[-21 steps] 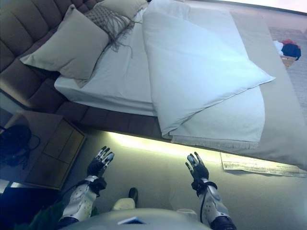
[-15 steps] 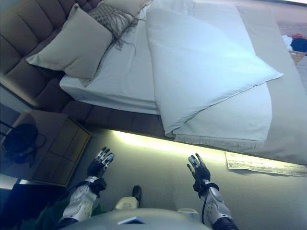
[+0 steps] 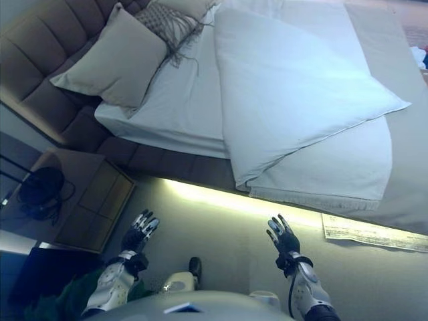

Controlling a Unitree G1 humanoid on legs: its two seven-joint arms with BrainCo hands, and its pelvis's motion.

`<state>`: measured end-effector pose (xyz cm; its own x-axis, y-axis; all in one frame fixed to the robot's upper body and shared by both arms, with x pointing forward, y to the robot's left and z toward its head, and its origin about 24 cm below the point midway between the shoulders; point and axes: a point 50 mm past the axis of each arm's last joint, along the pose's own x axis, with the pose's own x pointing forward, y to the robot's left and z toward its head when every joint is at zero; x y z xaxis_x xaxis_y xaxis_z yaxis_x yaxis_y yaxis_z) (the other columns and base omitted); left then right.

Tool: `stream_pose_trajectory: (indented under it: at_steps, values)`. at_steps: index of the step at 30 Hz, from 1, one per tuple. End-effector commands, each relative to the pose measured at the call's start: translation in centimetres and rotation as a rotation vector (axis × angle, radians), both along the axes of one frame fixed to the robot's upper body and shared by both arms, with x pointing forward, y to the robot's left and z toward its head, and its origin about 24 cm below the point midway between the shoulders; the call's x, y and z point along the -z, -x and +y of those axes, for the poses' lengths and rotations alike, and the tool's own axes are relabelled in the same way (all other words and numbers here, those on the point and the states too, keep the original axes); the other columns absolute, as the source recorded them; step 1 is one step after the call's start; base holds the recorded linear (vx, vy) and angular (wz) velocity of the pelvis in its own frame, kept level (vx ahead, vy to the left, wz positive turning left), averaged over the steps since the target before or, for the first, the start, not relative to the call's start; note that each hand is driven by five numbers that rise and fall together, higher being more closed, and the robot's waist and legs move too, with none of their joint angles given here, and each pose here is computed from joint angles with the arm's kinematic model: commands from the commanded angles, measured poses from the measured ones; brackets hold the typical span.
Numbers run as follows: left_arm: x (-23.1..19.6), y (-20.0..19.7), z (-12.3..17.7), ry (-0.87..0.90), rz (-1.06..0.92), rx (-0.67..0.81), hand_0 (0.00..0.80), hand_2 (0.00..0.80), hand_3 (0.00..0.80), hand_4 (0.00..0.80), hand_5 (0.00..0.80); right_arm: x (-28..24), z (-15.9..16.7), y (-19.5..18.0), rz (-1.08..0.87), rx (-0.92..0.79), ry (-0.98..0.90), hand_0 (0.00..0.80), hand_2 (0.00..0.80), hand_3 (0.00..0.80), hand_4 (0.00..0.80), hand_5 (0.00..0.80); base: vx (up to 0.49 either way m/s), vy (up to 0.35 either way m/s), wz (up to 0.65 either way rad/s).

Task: Make the bed neatly

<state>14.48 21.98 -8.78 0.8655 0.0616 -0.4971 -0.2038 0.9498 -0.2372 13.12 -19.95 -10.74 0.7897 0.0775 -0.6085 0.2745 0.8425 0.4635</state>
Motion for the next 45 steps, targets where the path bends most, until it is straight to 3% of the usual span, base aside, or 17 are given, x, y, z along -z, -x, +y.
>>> stream_pose_trajectory:
  at_steps: [1,11,18,26,34,45]
  values:
    - [-1.7,-1.7,1.6,-0.046,-0.098,0.029,0.000,0.000,0.000,0.000,0.000,-1.2,1.7,-1.0,-0.105,-0.048,-0.053,0.000,0.000,0.000,0.000,0.000,0.081,0.114,0.06]
    - [-2.4,-3.5,1.3,-0.019,-0.131,0.083,0.000,0.000,0.000,0.000,0.000,-2.0,1.8,-3.0,-0.161,0.003,-0.046,0.000,0.000,0.000,0.000,0.000,0.020,0.184,0.05]
    - [-2.5,-4.3,1.0,-0.034,-0.111,0.109,0.000,0.000,0.000,0.000,0.000,-1.9,2.4,-2.6,-0.162,0.048,-0.075,0.000,0.000,0.000,0.000,0.000,0.074,0.178,0.53]
    - [-2.2,-3.7,1.8,-0.047,-0.100,0.077,0.000,0.000,0.000,0.000,0.000,-2.0,2.0,-3.9,-0.165,0.036,-0.095,0.000,0.000,0.000,0.000,0.000,0.231,-0.171,0.36]
    - [-2.1,-2.2,1.9,-0.038,-0.095,0.117,0.000,0.000,0.000,0.000,0.000,-1.0,1.6,-1.5,-0.134,0.077,-0.106,0.000,0.000,0.000,0.000,0.000,0.359,-0.231,-0.32]
    - [-1.8,-1.6,1.0,-0.002,-0.104,0.076,0.000,0.000,0.000,0.000,0.000,-1.7,-0.2,-2.2,-0.131,0.012,-0.078,0.000,0.000,0.000,0.000,0.000,0.339,-0.313,0.11]
